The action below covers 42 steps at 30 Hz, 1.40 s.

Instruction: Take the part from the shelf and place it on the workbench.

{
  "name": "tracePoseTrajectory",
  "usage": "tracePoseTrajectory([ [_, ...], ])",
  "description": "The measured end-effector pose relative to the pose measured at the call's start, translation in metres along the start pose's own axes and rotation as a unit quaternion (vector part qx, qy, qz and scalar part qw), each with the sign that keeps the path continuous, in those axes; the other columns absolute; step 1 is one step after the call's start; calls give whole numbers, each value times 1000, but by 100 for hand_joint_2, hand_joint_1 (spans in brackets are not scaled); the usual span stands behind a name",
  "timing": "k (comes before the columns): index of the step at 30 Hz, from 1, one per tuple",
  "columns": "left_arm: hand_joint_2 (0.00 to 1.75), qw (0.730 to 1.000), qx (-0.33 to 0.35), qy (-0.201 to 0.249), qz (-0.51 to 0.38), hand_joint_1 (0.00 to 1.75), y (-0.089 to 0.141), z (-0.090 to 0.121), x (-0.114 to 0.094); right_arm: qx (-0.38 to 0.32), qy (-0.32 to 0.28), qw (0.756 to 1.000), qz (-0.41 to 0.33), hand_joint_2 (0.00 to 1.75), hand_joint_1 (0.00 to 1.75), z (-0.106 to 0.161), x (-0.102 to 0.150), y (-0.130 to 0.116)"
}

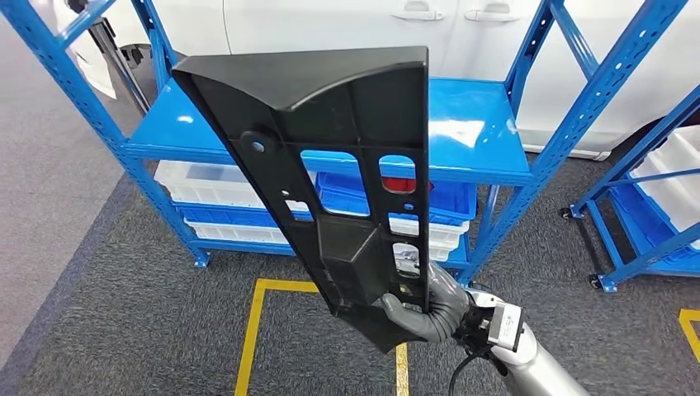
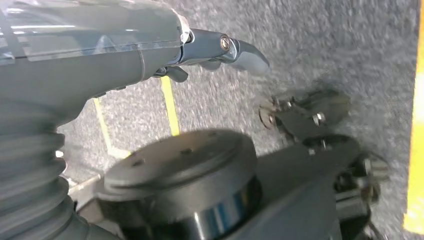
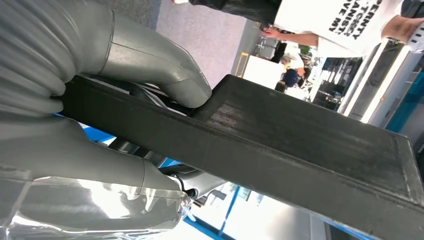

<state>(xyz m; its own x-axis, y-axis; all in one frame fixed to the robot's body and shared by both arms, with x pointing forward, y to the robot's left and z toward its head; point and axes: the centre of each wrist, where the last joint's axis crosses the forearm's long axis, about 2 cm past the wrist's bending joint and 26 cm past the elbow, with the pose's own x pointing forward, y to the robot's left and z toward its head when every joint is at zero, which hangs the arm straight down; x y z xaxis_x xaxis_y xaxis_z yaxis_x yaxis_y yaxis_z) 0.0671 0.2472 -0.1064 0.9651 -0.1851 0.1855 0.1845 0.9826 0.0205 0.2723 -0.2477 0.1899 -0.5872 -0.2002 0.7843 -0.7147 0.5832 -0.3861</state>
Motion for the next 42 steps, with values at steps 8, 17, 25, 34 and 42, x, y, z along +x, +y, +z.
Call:
tracePoseTrajectory([
  [8, 175, 1000, 3, -4, -14, 0, 0, 0, 2, -19, 6, 1000, 3, 175, 175, 6, 0, 0],
  [17, 175, 999, 27, 12, -13, 0, 15, -1, 0, -27, 8, 999, 15, 175, 175, 11, 4, 1],
  [25, 175, 999, 26, 12, -17, 0, 19, -1, 0, -28, 11, 999, 18, 175, 175, 12, 6, 0],
  [34, 175, 1000, 21, 9, -21, 0, 16, -1, -1, -33, 15, 999, 23, 175, 175, 8, 8, -3],
  [42, 175, 1000, 16, 0, -19, 0, 11, -1, 0, -36, 8, 999, 20, 175, 175, 2, 11, -11],
])
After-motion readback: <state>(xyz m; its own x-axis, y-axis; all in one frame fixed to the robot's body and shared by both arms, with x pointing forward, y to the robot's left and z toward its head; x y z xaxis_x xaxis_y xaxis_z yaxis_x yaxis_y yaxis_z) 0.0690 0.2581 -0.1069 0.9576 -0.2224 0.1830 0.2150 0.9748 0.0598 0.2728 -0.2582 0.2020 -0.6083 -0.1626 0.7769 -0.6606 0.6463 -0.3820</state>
